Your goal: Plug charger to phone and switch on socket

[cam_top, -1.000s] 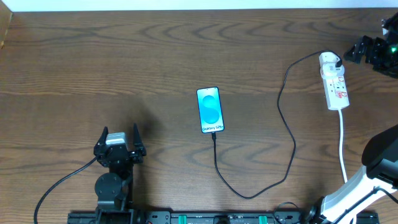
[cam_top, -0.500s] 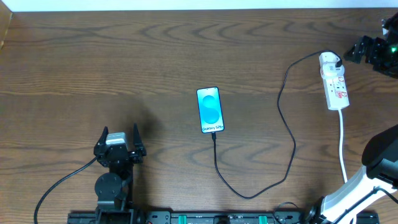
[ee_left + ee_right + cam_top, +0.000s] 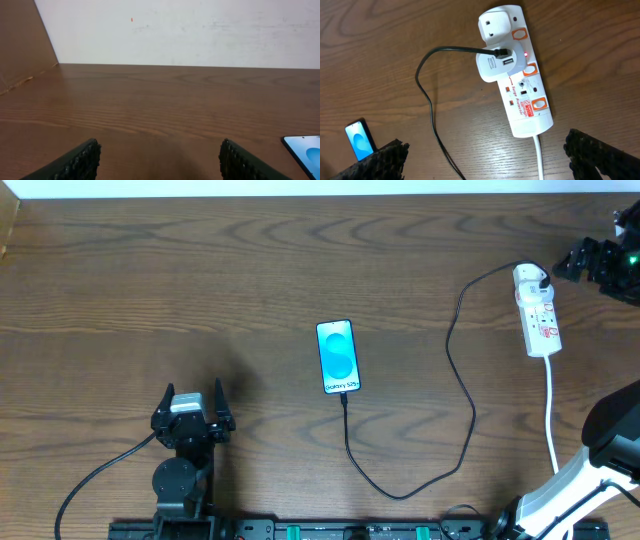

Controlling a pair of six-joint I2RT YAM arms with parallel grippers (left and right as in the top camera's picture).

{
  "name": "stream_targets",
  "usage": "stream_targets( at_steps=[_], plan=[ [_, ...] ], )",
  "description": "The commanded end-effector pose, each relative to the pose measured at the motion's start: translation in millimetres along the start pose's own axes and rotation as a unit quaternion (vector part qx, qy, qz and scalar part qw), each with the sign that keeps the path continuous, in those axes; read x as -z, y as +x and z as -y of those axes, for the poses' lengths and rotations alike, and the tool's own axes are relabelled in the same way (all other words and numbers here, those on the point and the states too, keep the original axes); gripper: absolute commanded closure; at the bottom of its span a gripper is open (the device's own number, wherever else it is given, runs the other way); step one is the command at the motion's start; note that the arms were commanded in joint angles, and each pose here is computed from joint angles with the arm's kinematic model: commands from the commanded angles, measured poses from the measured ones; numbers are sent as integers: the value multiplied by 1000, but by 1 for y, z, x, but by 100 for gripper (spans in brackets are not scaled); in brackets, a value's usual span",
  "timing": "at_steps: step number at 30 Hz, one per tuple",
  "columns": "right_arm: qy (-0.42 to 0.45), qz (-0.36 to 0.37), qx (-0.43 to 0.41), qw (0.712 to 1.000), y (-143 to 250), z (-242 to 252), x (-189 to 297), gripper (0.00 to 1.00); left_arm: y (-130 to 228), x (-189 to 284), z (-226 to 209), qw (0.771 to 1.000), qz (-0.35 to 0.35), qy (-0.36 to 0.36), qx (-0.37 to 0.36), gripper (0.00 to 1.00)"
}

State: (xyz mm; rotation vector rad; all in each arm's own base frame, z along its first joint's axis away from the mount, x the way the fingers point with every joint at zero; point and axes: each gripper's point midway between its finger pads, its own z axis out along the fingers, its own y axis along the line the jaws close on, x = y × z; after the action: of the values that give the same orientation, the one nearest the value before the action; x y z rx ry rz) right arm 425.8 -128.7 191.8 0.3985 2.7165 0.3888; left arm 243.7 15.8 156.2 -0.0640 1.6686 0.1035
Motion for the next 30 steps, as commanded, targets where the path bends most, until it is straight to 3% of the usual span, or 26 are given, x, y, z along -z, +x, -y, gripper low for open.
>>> stream_targets(
  at_steps=[1,12,20,30],
  plan=[
    [-3,4,1,1000,-2,-4,3,1,18,-1,-1,1000,-26,-3,-8,24],
    [6,10,9,1000,-4,-1,4,1,18,-1,-1,1000,-26,-3,-8,24],
    [21,64,27,997,-30,0,9,1,18,-1,-1,1000,-26,-3,-8,24],
    [33,125,78,989,-49,-34,34,1,18,-1,-1,1000,-26,-3,-8,24]
  ],
)
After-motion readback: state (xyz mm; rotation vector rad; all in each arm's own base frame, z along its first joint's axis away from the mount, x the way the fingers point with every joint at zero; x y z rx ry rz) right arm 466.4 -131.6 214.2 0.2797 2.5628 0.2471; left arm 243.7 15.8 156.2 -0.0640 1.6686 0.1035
